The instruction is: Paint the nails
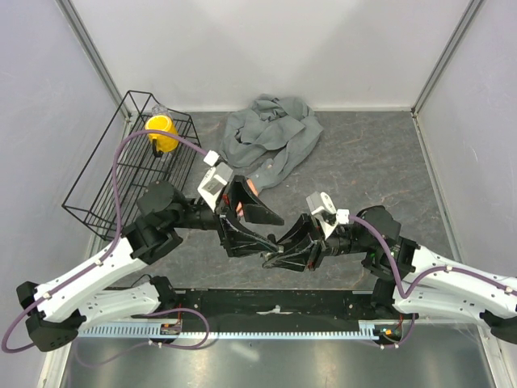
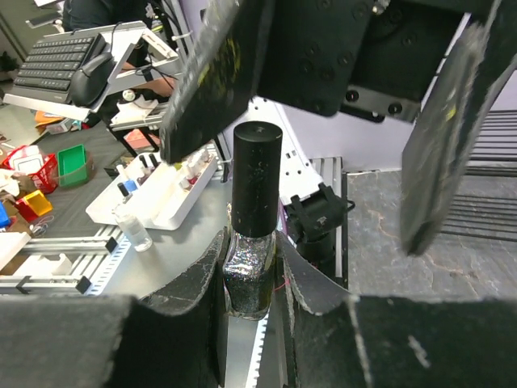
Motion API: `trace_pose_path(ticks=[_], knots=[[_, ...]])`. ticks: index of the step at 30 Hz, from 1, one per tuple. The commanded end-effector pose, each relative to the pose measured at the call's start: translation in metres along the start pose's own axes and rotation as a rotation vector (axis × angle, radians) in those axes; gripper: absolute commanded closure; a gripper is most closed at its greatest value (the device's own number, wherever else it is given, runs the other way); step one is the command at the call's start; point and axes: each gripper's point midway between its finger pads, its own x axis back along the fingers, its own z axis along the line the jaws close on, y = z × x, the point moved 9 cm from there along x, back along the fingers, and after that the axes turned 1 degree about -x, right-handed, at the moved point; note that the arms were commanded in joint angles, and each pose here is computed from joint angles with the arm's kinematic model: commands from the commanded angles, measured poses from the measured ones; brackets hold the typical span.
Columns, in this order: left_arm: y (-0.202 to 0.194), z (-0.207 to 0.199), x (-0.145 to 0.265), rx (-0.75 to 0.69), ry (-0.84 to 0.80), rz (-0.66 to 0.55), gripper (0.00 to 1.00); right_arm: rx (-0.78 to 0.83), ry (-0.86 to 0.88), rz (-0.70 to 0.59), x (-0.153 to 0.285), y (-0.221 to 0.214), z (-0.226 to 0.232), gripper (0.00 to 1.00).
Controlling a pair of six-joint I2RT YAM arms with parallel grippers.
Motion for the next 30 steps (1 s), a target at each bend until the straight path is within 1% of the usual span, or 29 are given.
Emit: trace_pose_path(ticks=[1,2,3,5,7,8,10,11,12,14,15,16,17,18,19,20,21,22,23,24,25,26,28,30], knots=[[0.011,-0.017,0.001,-0.019,-0.143,0.005,0.3,0.053,0.072,-0.075,-0.002,0.023,0.009,1.0],[0.009,-0.015,0.0,-0.013,-0.14,0.014,0.33,0.054,0.066,-0.075,-0.001,0.023,0.007,1.0],[0.009,-0.014,0.0,-0.016,-0.137,0.015,0.4,0.055,0.063,-0.075,-0.001,0.024,0.006,1.0],[0.008,-0.013,0.0,-0.014,-0.127,0.024,0.49,0.059,0.048,-0.07,-0.001,0.023,0.002,1.0],[0.01,-0.013,-0.001,-0.024,-0.121,0.03,0.55,0.056,0.019,-0.067,0.0,0.023,-0.001,1.0],[0.007,-0.01,-0.001,-0.008,-0.099,0.047,0.62,0.059,0.01,-0.069,0.001,0.024,-0.002,1.0],[0.01,-0.008,-0.001,-0.032,-0.077,0.049,0.72,0.064,-0.021,-0.069,0.002,0.026,-0.006,1.0],[0.009,-0.006,-0.002,-0.024,-0.053,0.059,0.79,0.065,-0.03,-0.063,0.002,0.025,-0.007,1.0],[0.01,-0.004,-0.002,-0.045,-0.038,0.058,0.82,0.073,-0.048,-0.052,0.002,0.025,-0.01,1.0],[0.008,0.003,-0.003,-0.057,0.015,0.073,0.91,0.079,-0.106,-0.047,0.003,0.025,-0.016,1.0],[0.011,0.004,-0.004,-0.066,0.034,0.074,0.94,0.091,-0.134,-0.033,0.004,0.025,-0.018,1.0],[0.011,0.008,-0.004,-0.061,0.067,0.087,0.97,0.091,-0.208,-0.041,0.004,0.026,-0.025,1.0],[0.012,0.014,-0.003,-0.067,0.148,0.094,0.98,0.1,-0.257,-0.046,0.005,0.031,-0.028,1.0],[0.012,0.018,-0.003,-0.068,0.195,0.097,0.98,0.094,-0.318,-0.01,0.008,0.026,-0.034,1.0],[0.012,0.024,-0.003,-0.067,0.255,0.094,0.98,0.11,-0.457,-0.017,0.01,0.027,-0.047,1.0],[0.015,0.036,-0.002,-0.063,0.405,0.059,0.98,0.128,-0.526,-0.02,0.01,0.034,-0.054,1.0],[0.012,0.043,0.0,-0.042,0.497,0.062,0.98,0.116,-0.639,0.035,0.012,0.028,-0.064,1.0],[0.008,0.054,-0.003,-0.027,0.585,0.073,0.98,0.116,-0.726,0.098,0.003,0.017,-0.076,1.0],[0.014,0.061,-0.007,-0.034,0.721,0.034,0.98,0.148,-0.914,0.075,0.005,0.025,-0.085,1.0],[0.012,0.067,-0.009,-0.029,0.792,0.042,0.98,0.162,-0.975,0.085,0.0,0.022,-0.087,1.0],[0.011,0.071,-0.013,-0.031,0.834,0.04,0.98,0.168,-0.988,0.116,-0.013,0.012,-0.086,1.0],[0.009,0.082,-0.019,-0.03,0.918,0.031,0.98,0.174,-1.034,0.08,-0.018,0.02,-0.086,1.0],[0.007,0.091,-0.021,-0.027,0.986,0.032,0.98,0.17,-1.035,0.073,-0.025,0.017,-0.088,1.0],[0.007,0.092,-0.021,-0.019,0.998,0.024,0.98,0.181,-1.002,0.055,-0.026,0.018,-0.087,1.0]])
